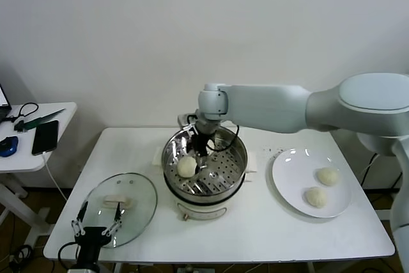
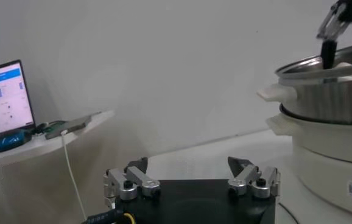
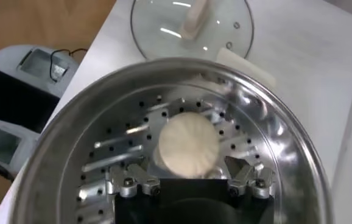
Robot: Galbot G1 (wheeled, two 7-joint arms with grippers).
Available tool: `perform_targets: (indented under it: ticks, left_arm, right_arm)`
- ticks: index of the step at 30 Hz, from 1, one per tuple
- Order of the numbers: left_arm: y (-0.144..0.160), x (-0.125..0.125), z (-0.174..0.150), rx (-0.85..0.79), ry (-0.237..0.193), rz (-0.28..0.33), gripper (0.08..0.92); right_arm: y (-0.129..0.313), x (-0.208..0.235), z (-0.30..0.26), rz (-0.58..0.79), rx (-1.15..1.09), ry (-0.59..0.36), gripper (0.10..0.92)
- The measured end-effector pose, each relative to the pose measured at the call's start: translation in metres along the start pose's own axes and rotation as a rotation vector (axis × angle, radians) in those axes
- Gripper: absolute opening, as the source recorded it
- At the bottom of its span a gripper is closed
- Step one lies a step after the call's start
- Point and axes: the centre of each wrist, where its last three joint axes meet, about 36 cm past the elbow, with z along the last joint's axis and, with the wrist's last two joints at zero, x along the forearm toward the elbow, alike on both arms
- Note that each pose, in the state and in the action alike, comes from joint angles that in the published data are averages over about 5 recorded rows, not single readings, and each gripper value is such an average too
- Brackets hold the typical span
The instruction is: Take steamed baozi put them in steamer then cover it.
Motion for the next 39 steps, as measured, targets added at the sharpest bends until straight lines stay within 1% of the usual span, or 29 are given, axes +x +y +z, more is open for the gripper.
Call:
perform_targets:
  ticks: [4,9,13,17,21,27,33,39]
  left_arm:
    - [0.0,0.001,0.0,0.004,0.002,0.001,0.823]
    - [0.0,0.001,0.0,0.009,0.003,0.002,0.823]
    - [-0.001,-0.001,0.0,0.011,0.003,-0.004,0.823]
    - [-0.001,-0.002,-0.002,0.014,0.001,-0.009,0.823]
    - [-0.001,-0.001,-0.003,0.013,0.001,-0.013,0.823]
    - [0.001,0.001,-0.002,0.005,0.008,-0.023,0.823]
    - [0.001,0.002,-0.002,0.002,0.018,-0.029,0.823]
    - [-0.001,0.001,-0.001,0.001,0.021,-0.029,0.823]
  right_arm:
    - [0.01,0.033,0.031,0.016,-0.018,0.009,0.823]
    - [0.035,0.066,0.081,0.043,-0.061,0.019,0.823]
    - [0.06,0.082,0.125,0.06,-0.109,0.019,0.823]
    - [0.089,0.089,0.171,0.073,-0.161,0.025,0.823]
    - [0.118,0.08,0.216,0.074,-0.205,0.043,0.823]
    - [0.16,0.05,0.274,0.055,-0.252,0.087,0.823]
    - [0.191,0.018,0.312,0.029,-0.275,0.136,0.823]
    - [0.215,-0.011,0.338,-0.003,-0.295,0.177,0.823]
